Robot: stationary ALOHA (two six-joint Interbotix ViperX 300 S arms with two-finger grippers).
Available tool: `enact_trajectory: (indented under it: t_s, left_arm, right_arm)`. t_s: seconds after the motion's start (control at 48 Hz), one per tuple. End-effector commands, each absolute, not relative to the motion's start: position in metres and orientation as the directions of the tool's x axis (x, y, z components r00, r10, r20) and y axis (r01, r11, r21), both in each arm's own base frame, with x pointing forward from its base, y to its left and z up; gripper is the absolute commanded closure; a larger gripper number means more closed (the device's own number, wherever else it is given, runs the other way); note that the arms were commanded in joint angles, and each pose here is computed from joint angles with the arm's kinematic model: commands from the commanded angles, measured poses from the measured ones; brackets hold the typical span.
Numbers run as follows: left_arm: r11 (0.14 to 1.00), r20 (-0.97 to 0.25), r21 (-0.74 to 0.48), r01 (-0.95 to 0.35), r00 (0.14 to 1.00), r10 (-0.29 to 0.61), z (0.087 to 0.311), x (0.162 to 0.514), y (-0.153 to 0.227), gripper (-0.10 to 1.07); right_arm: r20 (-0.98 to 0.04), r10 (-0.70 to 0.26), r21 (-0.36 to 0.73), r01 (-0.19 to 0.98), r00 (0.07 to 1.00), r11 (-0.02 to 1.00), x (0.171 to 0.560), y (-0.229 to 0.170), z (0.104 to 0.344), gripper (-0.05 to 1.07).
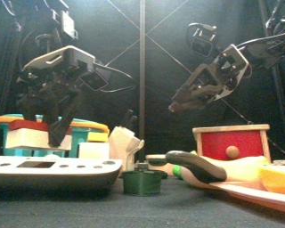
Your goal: Place salmon sushi in basket
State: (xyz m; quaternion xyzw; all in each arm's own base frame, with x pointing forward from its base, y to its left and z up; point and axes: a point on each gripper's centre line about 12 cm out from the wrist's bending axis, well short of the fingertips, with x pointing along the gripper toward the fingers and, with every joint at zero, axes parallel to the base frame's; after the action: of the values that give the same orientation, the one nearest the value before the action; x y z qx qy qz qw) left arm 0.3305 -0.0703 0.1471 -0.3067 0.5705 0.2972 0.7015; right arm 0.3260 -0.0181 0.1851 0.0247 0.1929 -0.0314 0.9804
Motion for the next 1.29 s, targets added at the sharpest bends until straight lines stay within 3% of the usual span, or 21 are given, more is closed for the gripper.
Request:
enact_trajectory:
  t_s: [0.0, 0.292, 0.521, 0.708, 0.792, 0.917, 1.0, 1.271]
  left_arm:
    - [0.638, -0.976, -0.126, -0.760, 0.211, 0.059, 0.161, 0.333, -0.071, 0.45]
    - [0.602, -0.969, -0.131, -0.788, 0.230, 0.090, 0.215, 0.308, -0.049, 0.45]
    - [0.519, -0.940, -0.128, -0.845, 0.271, 0.209, 0.266, 0.277, 0.009, 0.45]
    - [0.406, -0.910, -0.171, -0.898, 0.302, 0.285, 0.286, 0.239, 0.056, 0.45]
    - [0.356, -0.900, -0.167, -0.920, 0.290, 0.327, 0.284, 0.223, 0.073, 0.45]
    - [0.237, -0.906, -0.142, -0.961, 0.223, 0.361, 0.261, 0.197, 0.102, 0.45]
    - [0.208, -0.910, -0.140, -0.968, 0.209, 0.359, 0.247, 0.188, 0.112, 0.45]
    - [0.132, -0.892, -0.223, -0.966, 0.257, 0.373, 0.225, 0.175, 0.137, 0.45]
  right_arm:
    - [-0.348, -0.056, 0.038, 0.074, 0.936, 0.997, 0.330, -0.019, 0.194, 0.17]
    - [-0.351, -0.055, 0.030, 0.071, 0.935, 0.997, 0.332, -0.020, 0.194, 0.17]
    - [-0.359, -0.048, 0.022, 0.060, 0.932, 0.998, 0.334, -0.019, 0.191, 0.17]
    - [-0.360, -0.042, 0.009, 0.049, 0.932, 0.999, 0.341, -0.018, 0.190, 0.17]
    - [-0.367, -0.040, 0.005, 0.045, 0.929, 0.999, 0.344, -0.018, 0.188, 0.17]
    - [-0.372, -0.040, 0.001, 0.043, 0.928, 0.999, 0.349, -0.019, 0.186, 0.17]
    - [-0.367, -0.040, 0.004, 0.045, 0.929, 0.999, 0.352, -0.019, 0.187, 0.17]
    - [-0.372, -0.045, 0.005, 0.050, 0.927, 0.999, 0.353, -0.021, 0.186, 0.17]
